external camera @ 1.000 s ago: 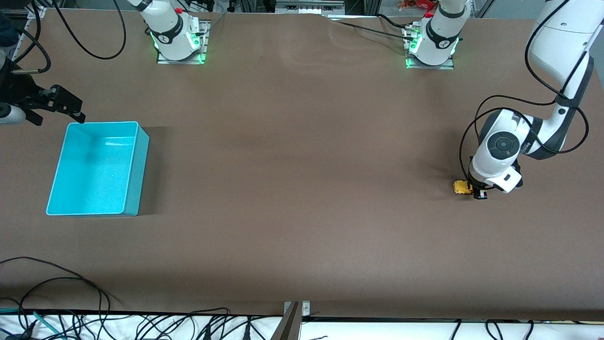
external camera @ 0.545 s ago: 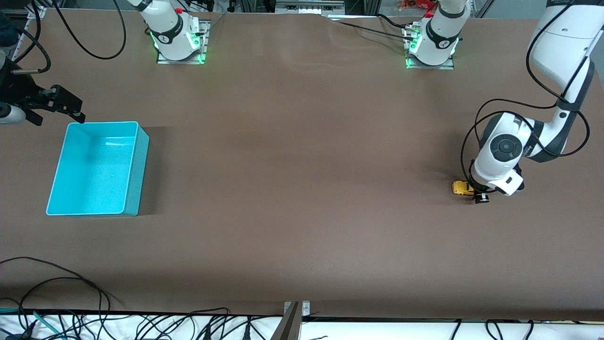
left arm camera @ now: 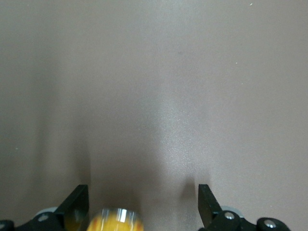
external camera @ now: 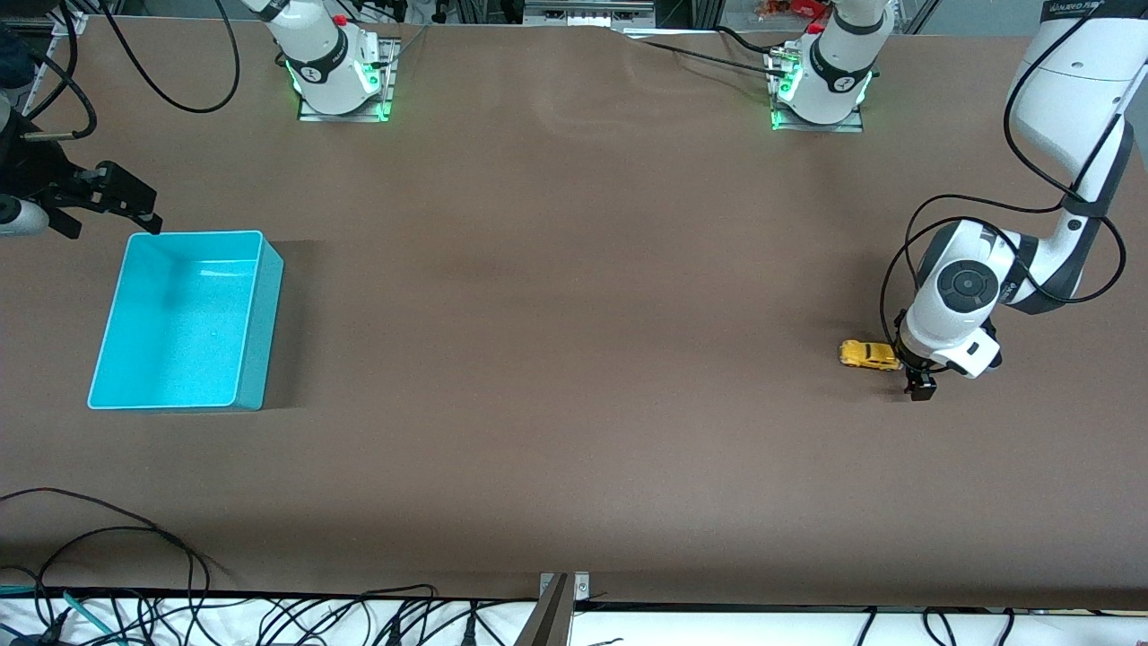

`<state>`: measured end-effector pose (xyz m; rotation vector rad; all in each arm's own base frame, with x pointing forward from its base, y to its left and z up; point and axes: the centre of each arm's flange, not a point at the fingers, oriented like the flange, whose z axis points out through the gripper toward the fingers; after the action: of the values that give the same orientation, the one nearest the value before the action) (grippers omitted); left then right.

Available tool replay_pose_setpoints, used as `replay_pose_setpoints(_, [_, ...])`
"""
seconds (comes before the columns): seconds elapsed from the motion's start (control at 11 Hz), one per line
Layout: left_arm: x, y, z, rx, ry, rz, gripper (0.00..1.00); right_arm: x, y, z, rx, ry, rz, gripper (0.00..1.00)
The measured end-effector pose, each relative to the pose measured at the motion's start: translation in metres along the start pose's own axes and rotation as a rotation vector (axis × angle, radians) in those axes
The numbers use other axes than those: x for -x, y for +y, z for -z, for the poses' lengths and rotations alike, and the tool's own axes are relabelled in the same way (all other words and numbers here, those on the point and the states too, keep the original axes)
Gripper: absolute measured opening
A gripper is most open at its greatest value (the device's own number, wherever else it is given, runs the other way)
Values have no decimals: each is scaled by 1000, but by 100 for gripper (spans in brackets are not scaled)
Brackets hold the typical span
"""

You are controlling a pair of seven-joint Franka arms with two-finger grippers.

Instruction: Wind up and store yellow beetle car

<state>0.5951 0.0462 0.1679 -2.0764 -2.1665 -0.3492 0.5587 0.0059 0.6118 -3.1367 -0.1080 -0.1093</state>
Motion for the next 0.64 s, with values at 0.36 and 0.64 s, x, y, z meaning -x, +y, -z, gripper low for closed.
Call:
replay_pose_setpoints(0.36, [6,2,8,-36,27,-11,100,0,0,0,0,0,0,100])
replay_pose_setpoints(0.64, [11,7,20,-41,43,-18,100,0,0,0,0,0,0,100])
